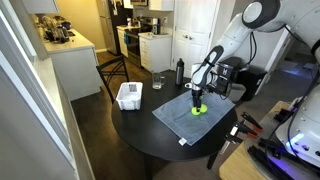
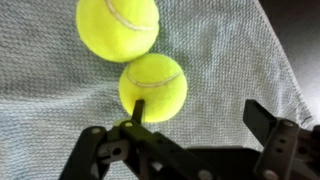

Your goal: Move the tennis ball to the jar

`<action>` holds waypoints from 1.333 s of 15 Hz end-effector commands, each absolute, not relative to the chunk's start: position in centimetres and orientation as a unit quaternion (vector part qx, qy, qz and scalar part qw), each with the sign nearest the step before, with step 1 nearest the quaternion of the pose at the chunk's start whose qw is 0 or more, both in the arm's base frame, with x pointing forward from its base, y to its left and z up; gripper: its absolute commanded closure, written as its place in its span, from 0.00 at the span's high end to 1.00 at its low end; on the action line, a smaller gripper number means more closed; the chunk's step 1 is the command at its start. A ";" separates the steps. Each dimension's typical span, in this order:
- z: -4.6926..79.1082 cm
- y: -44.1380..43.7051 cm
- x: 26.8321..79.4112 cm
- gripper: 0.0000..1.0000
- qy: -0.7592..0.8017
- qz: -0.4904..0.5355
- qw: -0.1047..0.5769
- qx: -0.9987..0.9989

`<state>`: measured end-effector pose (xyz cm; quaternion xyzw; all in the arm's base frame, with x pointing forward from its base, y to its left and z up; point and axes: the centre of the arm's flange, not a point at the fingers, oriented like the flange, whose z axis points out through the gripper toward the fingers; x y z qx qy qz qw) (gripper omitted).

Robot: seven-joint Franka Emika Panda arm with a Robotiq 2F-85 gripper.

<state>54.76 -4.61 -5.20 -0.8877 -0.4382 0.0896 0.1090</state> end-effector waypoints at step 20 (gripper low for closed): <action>-5.5 -8.0 54.5 1.00 -0.628 0.098 0.018 -0.772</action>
